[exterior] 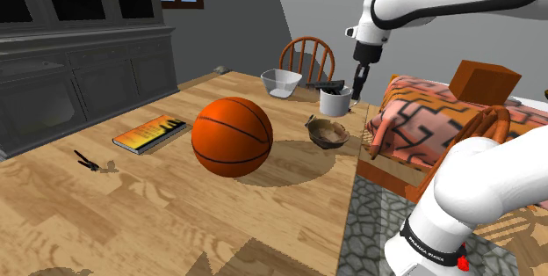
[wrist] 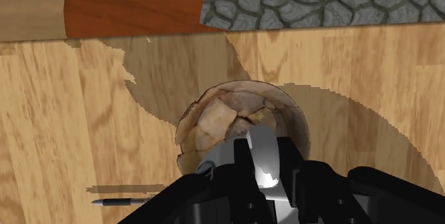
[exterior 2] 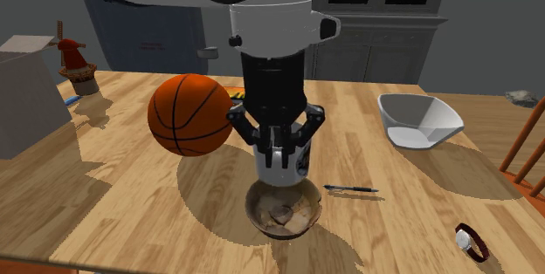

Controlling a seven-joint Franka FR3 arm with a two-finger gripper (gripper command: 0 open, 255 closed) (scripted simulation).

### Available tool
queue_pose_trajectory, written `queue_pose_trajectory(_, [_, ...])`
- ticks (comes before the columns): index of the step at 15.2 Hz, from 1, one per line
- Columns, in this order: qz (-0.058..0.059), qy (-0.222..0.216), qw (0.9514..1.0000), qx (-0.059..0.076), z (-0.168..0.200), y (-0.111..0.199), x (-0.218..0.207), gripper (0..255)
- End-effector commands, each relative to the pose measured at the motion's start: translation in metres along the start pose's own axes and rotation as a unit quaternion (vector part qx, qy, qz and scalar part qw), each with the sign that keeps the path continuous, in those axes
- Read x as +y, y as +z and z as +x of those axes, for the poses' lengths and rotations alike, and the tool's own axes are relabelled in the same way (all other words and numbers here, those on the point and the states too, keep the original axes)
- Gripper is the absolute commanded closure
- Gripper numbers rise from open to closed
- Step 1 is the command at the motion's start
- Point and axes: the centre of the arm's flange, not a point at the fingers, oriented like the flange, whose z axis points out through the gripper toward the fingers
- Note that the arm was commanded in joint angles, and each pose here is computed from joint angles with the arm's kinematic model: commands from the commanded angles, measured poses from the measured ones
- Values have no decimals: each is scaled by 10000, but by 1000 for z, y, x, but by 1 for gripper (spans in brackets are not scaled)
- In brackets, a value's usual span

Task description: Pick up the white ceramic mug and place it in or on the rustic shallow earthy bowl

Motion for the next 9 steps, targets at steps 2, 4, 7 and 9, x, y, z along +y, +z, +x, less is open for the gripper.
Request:
queue_pose_trajectory(2, [-2,0,10000,4,0,15,0,255])
queue_pose_trajectory(4, [-2,0,10000,4,0,26,-1,255])
queue_pose_trajectory(7, [-2,0,10000,4,0,42,-1,255])
queue_pose_trajectory(9, [-2,0,10000,4,0,52,-2,255])
